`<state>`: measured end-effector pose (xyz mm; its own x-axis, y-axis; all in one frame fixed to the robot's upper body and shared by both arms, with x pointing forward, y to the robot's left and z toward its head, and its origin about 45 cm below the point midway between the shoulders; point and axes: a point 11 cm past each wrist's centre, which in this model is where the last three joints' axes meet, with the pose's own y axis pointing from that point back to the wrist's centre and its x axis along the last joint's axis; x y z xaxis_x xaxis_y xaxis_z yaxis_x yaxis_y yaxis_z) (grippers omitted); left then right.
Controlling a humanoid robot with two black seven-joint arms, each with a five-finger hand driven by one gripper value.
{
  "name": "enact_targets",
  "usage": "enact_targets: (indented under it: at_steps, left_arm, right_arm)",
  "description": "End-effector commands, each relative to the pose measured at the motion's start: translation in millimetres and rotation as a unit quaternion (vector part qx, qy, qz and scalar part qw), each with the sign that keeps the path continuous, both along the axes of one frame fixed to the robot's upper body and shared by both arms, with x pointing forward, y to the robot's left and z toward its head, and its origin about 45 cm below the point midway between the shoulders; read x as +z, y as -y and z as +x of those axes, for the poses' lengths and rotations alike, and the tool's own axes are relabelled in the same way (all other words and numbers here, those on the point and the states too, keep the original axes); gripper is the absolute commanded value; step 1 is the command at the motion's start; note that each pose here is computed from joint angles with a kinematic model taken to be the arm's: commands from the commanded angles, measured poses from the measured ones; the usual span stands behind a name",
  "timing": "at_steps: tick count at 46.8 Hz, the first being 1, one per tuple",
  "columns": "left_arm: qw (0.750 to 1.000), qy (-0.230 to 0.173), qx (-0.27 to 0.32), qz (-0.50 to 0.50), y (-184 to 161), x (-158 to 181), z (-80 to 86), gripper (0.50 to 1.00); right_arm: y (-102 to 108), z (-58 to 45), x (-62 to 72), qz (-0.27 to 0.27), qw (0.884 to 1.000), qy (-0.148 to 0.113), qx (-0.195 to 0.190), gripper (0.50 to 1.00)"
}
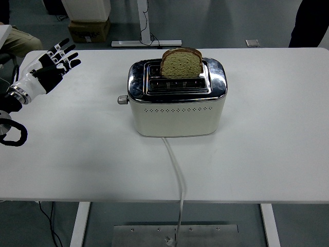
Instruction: Press down toaster
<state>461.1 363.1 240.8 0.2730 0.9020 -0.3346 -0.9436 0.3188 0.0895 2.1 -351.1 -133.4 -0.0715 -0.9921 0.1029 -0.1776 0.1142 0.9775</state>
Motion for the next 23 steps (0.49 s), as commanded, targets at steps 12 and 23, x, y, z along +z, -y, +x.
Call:
enact_targets:
  at_steps: [12, 23]
  left_arm:
    - [1.0, 0.0, 0.0, 0.0, 0.2, -0.2, 0.0, 1.0]
    - [1.0, 0.0, -0.003, -0.001, 1.0, -0.7, -0.5, 1.0]
  right_arm:
    - [0.0, 0.0, 0.0, 0.0, 1.0, 0.0, 0.0, 1.0]
    - [0.0, 0.0, 0.0, 0.0, 1.0, 0.0, 0.0, 0.998]
